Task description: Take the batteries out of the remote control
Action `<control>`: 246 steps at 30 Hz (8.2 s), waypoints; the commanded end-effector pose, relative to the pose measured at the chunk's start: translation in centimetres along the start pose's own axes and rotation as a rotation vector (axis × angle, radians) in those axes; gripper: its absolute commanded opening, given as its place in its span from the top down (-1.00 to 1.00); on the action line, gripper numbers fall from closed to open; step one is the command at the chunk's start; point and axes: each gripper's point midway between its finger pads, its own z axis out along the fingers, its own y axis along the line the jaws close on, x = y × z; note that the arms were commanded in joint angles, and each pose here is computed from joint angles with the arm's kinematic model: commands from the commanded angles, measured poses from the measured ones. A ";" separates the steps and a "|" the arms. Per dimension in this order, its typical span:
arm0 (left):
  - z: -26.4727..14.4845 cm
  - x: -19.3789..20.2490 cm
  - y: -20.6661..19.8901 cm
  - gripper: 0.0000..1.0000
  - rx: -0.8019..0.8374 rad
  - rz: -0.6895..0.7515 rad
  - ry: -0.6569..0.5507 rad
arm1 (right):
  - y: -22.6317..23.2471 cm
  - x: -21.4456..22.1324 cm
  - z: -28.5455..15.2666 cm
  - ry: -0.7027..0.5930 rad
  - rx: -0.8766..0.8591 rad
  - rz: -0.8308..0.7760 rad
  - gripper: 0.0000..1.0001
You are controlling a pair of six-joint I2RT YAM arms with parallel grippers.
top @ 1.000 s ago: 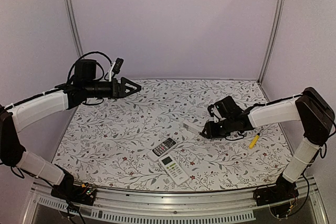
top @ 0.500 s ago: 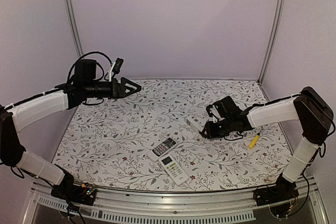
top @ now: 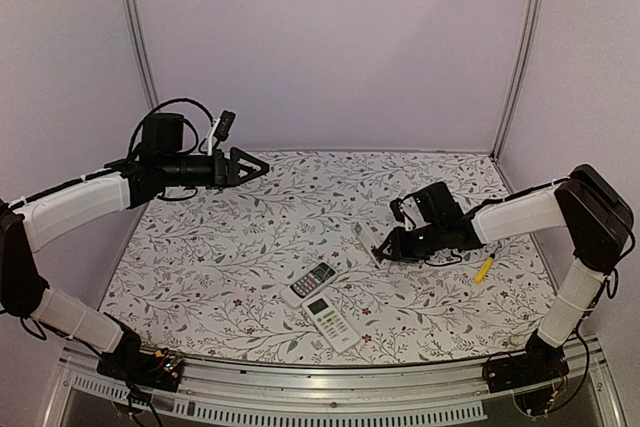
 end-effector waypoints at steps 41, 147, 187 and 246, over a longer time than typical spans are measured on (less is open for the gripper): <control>0.0 0.3 0.0 -0.78 0.011 -0.014 0.019 | -0.1 -2.2 -2.5 -0.049 0.365 -0.171 -0.13; 0.0 0.3 -0.1 -0.78 0.015 -0.014 0.019 | 0.2 2.2 3.1 0.108 0.419 -0.337 0.28; -3.0 -2.6 -0.8 -0.79 -0.113 0.124 -0.133 | -14.7 4.0 -17.7 -0.348 0.691 0.470 -0.98; -0.3 0.3 -6.4 -0.80 0.156 0.192 -0.028 | 9.2 -1.4 -13.3 -0.323 0.090 -0.446 1.00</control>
